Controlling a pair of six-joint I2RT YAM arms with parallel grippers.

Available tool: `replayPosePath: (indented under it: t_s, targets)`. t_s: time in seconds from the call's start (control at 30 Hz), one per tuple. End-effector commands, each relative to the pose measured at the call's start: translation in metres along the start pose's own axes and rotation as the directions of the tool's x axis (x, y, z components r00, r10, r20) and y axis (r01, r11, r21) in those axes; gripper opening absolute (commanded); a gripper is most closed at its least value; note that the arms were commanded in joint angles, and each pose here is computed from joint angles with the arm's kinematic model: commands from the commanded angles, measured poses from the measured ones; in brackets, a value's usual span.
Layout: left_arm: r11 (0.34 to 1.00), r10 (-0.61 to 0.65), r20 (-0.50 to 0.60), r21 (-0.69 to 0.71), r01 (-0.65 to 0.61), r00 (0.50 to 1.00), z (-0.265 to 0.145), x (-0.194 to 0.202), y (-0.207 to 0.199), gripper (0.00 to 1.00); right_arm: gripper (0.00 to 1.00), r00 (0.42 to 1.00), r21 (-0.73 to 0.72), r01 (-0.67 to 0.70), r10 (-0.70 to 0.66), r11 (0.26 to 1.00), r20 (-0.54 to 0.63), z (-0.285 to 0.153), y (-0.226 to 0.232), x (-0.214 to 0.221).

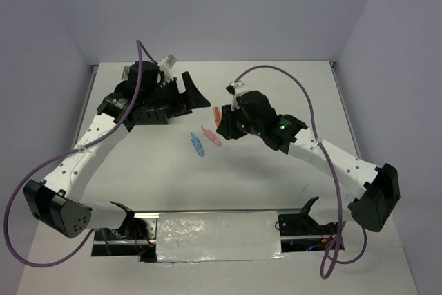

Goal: Sort the stationery into containers
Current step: Pick up the pen from the center of the board.

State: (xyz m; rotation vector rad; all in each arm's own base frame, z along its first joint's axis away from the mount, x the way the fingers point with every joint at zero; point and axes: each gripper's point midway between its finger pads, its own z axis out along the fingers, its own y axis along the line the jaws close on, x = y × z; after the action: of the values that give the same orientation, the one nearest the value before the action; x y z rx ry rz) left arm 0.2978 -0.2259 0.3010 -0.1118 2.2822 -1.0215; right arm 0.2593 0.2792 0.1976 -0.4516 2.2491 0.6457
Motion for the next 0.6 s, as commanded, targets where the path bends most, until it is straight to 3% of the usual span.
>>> replayPosePath:
  t_s: [0.0,0.1,0.27,0.37,0.43,0.53,0.57]
  targets:
    - [0.986,-0.043,0.008,0.164,0.041,0.999,0.004,-0.011,-0.039,0.99,0.14,0.987,-0.111,0.047,-0.029,0.993,0.161,-0.028,0.036,-0.053]
    - [0.975,-0.055,-0.016,0.213,0.057,0.998,0.008,-0.010,-0.047,0.99,0.14,0.978,-0.183,0.080,-0.041,0.980,0.207,-0.044,0.056,-0.070]
    - [0.967,-0.053,-0.052,0.246,0.064,0.997,0.014,-0.002,-0.058,0.95,0.14,0.972,-0.178,0.112,-0.070,0.978,0.226,-0.054,0.060,-0.084]
    - [0.968,-0.051,-0.064,0.240,0.065,0.997,0.020,0.001,-0.057,0.87,0.14,0.969,-0.184,0.124,-0.079,0.975,0.236,-0.058,0.064,-0.090]
    - [0.971,-0.052,-0.067,0.231,0.066,0.996,0.023,0.001,-0.054,0.77,0.14,0.968,-0.194,0.146,-0.099,0.970,0.232,-0.058,0.067,-0.090]
    - [0.972,-0.048,-0.073,0.228,0.063,0.996,0.026,0.001,-0.054,0.54,0.15,0.967,-0.190,0.169,-0.125,0.967,0.224,-0.056,0.068,-0.089]
    - [0.972,-0.048,-0.079,0.226,0.065,0.996,0.027,0.000,-0.054,0.35,0.15,0.966,-0.181,0.169,-0.127,0.969,0.224,-0.055,0.066,-0.089]
